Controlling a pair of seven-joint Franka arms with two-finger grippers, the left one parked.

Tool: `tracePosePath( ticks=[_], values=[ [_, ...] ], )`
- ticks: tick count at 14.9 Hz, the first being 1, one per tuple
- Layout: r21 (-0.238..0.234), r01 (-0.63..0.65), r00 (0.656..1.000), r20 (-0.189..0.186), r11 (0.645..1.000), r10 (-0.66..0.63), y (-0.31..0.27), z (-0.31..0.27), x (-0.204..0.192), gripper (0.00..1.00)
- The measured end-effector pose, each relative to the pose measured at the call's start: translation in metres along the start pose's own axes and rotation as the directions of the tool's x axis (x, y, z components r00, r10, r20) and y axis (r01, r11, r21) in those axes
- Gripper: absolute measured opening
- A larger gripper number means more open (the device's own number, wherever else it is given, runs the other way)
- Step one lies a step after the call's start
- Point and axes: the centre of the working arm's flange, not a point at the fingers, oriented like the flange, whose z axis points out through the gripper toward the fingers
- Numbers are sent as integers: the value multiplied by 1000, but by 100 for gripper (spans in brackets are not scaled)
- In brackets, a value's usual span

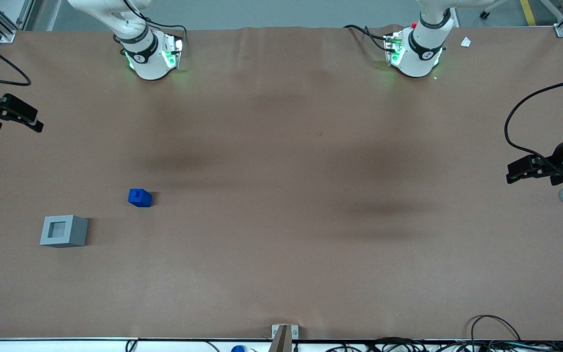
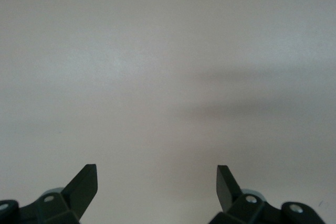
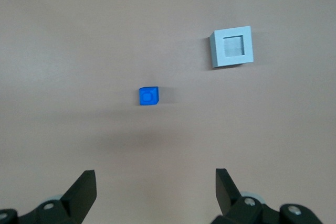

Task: Insert blue part into gray base with right arm
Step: 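Move the open right gripper over the small blue block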

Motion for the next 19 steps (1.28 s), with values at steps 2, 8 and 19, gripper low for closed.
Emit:
tracePosePath(
  ticks=[2,8,19],
  values=[
    [-15,2,1000,-1,1000,-2,1,0,2,100],
    [-28,2,1000,13,1000,-2,1,11,16,100],
    [18,19,992,125,1000,-21,-24,150,47,100]
  ],
)
